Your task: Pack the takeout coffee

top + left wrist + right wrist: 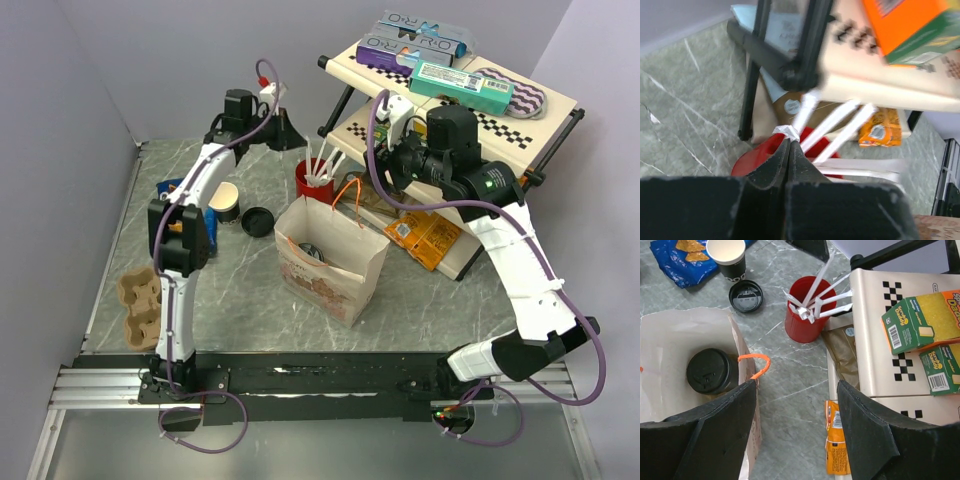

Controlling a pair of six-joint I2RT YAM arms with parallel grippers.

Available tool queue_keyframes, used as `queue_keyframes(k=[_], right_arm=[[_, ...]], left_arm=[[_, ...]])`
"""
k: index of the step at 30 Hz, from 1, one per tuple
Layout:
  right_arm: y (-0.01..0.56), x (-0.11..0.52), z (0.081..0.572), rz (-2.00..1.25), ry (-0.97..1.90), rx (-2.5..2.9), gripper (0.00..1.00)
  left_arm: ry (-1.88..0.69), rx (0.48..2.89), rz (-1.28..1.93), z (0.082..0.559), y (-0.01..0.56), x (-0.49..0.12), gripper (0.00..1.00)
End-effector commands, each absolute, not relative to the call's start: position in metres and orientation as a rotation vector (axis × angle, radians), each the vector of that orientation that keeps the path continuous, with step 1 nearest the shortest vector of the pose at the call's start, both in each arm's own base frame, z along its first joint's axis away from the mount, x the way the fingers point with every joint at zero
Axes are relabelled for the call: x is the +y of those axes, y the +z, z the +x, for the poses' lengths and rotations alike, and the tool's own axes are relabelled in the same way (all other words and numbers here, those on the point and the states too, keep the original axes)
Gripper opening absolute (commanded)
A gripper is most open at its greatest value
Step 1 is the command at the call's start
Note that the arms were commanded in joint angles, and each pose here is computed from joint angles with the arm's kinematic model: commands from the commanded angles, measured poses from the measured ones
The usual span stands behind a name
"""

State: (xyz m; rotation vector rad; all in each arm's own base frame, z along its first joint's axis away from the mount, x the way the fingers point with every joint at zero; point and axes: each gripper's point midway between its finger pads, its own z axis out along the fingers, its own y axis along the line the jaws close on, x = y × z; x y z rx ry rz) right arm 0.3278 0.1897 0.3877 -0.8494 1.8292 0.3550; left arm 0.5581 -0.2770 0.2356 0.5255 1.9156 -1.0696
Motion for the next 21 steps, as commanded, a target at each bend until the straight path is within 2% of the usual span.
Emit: queue_keyframes(k=[1, 8, 14, 21], right_arm=[[0.400, 0.184, 0.327, -0.826, 0.326, 1.779, 0.72], [0.399, 0.176, 0.330, -0.792, 0.285, 1.778, 0.72], [0.410, 0.161, 0.342, -0.694, 0.244, 1.782, 0.71], [0.406, 0.157, 0.348, -0.671, 0.242, 1.801, 0.71]], left_arm=[[-1.016, 1.587, 0.656, 0.515, 0.379, -0.268, 0.01], [-1.007, 1.477, 0.688, 0.459, 0.454, -0.253, 0.01], [-0.993, 1.361, 0.791, 0.366, 0.512, -0.231, 0.01], [-1.119, 1.333, 0.924, 0.293, 0.521, -0.229, 0.01]])
